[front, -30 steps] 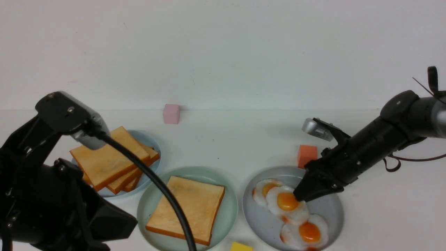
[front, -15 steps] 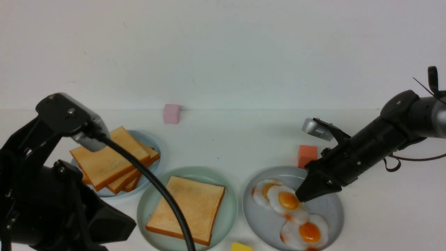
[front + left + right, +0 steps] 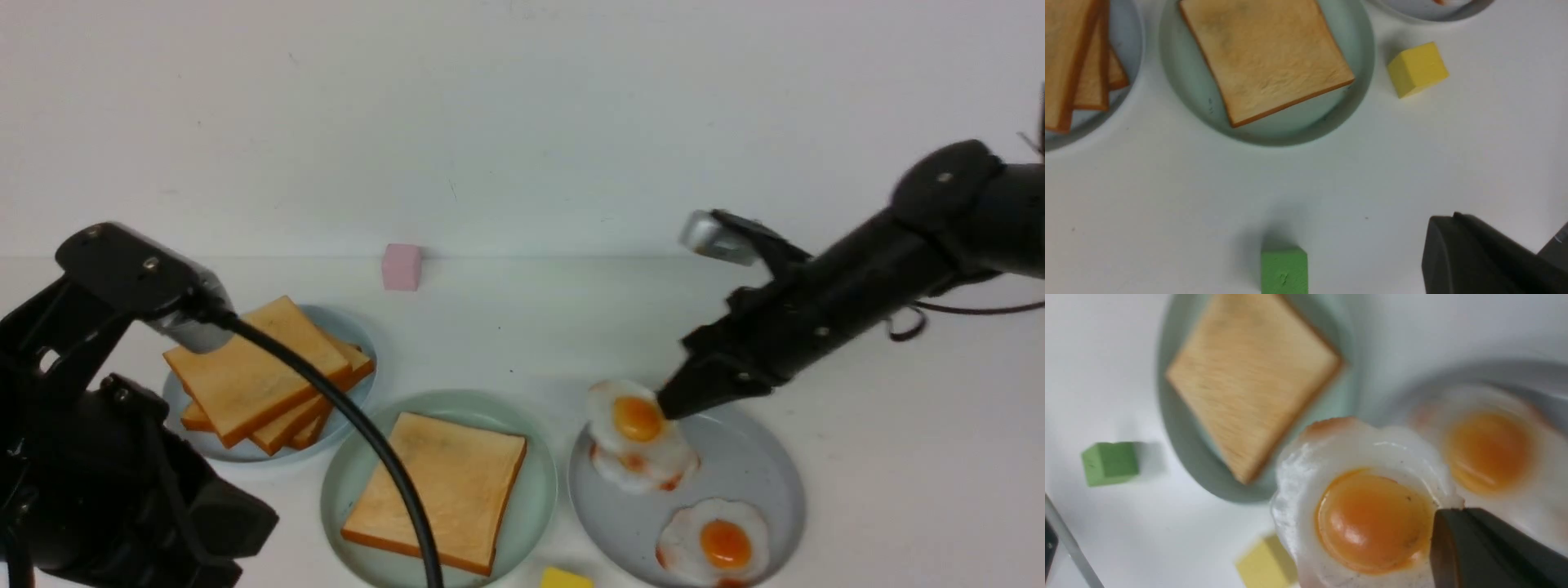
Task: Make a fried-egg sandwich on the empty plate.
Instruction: Use the right arm to place the fried egg on the slice of bread in the middle
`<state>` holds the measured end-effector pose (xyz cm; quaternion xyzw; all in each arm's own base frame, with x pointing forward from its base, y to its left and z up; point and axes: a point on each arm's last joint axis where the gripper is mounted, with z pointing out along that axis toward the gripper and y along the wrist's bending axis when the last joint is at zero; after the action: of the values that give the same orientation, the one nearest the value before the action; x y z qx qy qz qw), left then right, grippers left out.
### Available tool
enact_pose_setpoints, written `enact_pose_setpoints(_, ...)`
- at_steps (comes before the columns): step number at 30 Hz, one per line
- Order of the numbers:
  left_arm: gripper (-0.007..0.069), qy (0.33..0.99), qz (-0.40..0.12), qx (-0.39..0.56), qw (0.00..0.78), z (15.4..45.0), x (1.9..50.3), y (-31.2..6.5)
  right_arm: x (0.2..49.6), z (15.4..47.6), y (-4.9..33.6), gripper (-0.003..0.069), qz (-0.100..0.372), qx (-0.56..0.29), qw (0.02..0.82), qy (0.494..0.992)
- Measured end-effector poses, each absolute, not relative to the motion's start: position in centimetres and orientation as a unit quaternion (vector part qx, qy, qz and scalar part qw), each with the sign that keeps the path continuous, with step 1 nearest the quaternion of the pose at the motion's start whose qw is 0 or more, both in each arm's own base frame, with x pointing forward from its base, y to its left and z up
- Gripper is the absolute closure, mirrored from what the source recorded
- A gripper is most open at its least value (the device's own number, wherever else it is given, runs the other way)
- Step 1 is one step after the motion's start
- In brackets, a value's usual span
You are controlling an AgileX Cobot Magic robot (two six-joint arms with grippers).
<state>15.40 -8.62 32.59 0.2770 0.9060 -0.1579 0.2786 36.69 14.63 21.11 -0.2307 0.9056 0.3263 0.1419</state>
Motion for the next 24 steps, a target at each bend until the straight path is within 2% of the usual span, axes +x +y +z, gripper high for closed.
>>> enact_pose_setpoints(6, 0.0629, 0.91, -0.15, 0.269, 0.277, 32.5, 15.5, -8.4, 36.7, 21.6, 22.4, 0.0653, 0.334, -0.282, 0.162, 0.885)
enact_pose_setpoints(10, 0.0627, 0.911, -0.145, 0.268, 0.278, 32.5, 15.5, -8.4, 37.2, 19.9, 26.1, 0.0651, 0.34, -0.294, 0.154, 0.88)
enact_pose_setpoints(15, 0.0623, 0.914, -0.147, 0.259, 0.276, 32.5, 15.5, -8.4, 38.0, 16.5, 27.5, 0.0631, 0.33, -0.287, 0.135, 0.889)
enact_pose_setpoints(18, 0.0621, 0.915, -0.148, 0.256, 0.275, 32.5, 15.5, -8.4, 38.2, 15.7, 27.4, 0.0608, 0.323, -0.288, 0.131, 0.892)
enact_pose_setpoints(24, 0.0619, 0.921, -0.155, 0.234, 0.268, 32.5, 15.4, -8.3, 38.3, 16.0, 27.4, 0.0417, 0.32, -0.288, 0.138, 0.892)
